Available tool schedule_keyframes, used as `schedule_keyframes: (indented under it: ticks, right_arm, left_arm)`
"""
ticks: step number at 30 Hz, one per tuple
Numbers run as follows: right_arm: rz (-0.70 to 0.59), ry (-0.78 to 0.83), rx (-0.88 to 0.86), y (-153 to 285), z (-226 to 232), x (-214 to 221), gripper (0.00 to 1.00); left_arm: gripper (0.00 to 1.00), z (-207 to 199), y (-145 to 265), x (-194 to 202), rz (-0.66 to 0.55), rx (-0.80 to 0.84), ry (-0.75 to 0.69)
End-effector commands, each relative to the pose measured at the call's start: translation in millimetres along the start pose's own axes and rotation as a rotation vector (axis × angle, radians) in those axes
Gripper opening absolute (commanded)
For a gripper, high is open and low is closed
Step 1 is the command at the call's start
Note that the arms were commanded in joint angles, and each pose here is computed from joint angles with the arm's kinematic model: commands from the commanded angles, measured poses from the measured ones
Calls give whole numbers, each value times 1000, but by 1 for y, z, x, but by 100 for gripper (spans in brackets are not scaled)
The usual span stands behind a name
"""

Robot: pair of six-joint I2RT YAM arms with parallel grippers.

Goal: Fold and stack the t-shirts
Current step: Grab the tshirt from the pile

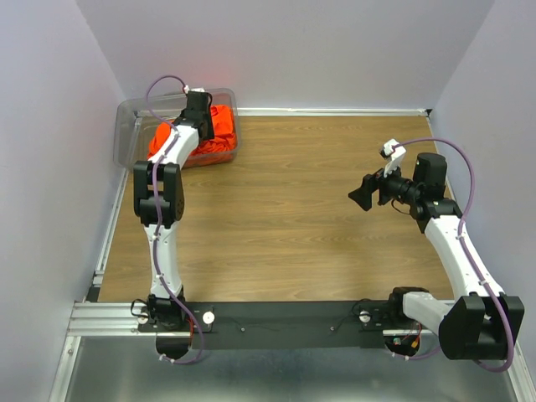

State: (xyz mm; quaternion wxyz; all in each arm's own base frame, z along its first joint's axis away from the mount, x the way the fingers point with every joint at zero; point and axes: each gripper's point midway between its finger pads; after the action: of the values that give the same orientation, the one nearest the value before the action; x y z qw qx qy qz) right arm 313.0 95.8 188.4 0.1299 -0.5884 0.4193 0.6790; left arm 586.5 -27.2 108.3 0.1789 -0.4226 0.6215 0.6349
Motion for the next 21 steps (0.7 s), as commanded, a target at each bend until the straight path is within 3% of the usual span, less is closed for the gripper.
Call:
schedule_keyframes:
  ticks: [1,9,12,13,14,16,21]
  right_arm:
    - [11,-18,-17,0,3,4,100]
    - [11,-17,-18,0,3,4,100]
    - [6,-12,-13,1,3,2,100]
    - [4,-8,-7,2,2,1,100]
    - [4,-7,-7,3,3,1,100]
    - [4,-4,-4,3,2,1,100]
    - [2,1,3,4,1,0,100]
  left_arm:
    - [49,17,-8,9,33,-72,-52]
    - [33,22,1,-6,-4,-92,-86]
    - [15,17,10,-18,-26,-73,-83]
    - [3,15,18,-27,-48,-59,-76]
    - [0,11,23,-33,-61,-40,-68]
    - [0,5,38,-50,-108,-8,-53]
    - [0,-12,119,-116,-304,104,6]
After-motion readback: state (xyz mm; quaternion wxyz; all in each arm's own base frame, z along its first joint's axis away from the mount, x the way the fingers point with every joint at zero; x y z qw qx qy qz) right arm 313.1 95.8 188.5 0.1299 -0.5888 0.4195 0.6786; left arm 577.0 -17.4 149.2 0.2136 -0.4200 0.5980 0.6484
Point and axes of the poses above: each gripper's point midway between its finger pads, its own y axis back along the fingers, its own z axis along the line the jaws close on, x = y × z, and after that the axes turned 10 degrees about y, right-handed
